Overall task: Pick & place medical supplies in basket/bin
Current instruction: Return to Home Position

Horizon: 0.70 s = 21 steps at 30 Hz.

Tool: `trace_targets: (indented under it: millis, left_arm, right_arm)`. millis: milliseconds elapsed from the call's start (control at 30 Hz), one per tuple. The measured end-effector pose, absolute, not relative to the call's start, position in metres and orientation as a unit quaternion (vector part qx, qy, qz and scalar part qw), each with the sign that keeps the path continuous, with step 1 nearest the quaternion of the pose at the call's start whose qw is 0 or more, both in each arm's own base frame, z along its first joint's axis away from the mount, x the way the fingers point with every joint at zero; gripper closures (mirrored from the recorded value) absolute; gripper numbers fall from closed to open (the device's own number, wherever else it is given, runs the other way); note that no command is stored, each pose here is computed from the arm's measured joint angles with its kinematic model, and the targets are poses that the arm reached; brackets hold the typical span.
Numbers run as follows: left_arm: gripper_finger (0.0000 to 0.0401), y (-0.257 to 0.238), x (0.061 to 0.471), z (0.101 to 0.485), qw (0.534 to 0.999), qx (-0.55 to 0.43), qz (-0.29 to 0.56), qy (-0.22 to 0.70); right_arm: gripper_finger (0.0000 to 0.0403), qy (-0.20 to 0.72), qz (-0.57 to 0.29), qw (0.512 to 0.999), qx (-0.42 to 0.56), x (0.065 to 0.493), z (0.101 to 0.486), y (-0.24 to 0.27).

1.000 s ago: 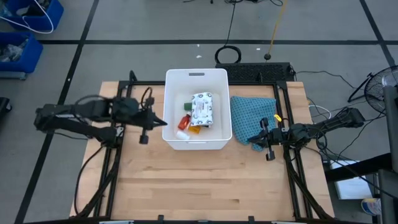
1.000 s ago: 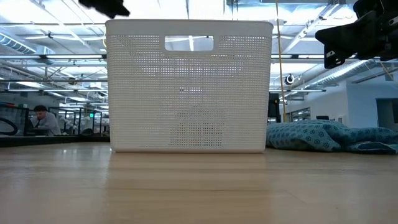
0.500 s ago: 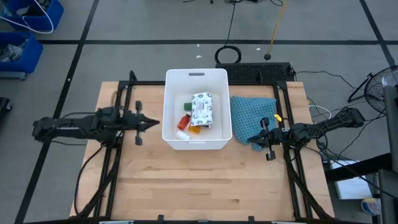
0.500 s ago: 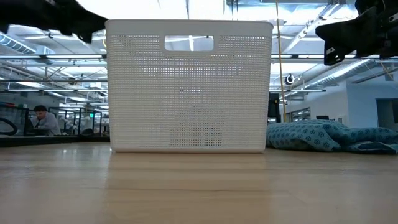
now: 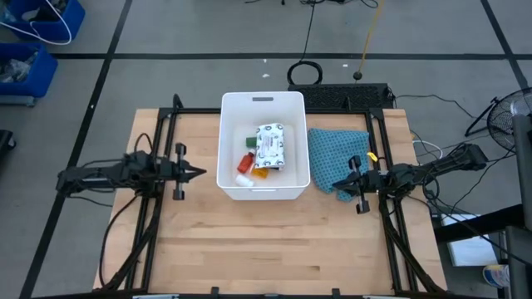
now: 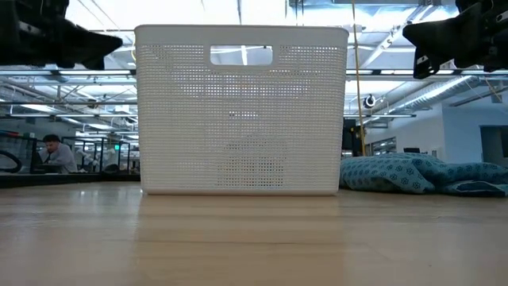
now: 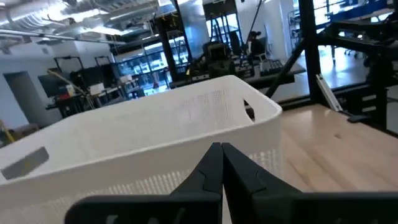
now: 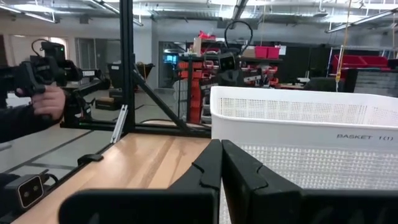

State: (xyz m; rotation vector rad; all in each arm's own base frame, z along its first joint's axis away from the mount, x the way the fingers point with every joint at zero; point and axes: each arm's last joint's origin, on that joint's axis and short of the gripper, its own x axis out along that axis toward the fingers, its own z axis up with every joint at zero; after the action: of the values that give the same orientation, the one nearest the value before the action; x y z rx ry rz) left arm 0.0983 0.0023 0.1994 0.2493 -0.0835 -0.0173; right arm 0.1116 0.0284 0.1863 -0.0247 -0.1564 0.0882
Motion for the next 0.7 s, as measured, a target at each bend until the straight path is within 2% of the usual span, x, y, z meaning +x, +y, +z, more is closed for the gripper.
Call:
trace_targets:
  millis: [700]
  left_arm:
    - [0.04,0.0,0.1,0.169,0.995,0.082,-0.061,-0.015]
  right_arm:
    - [0.0403,-0.071,0.013,0.997,-0.01,0.112,0.184,0.027]
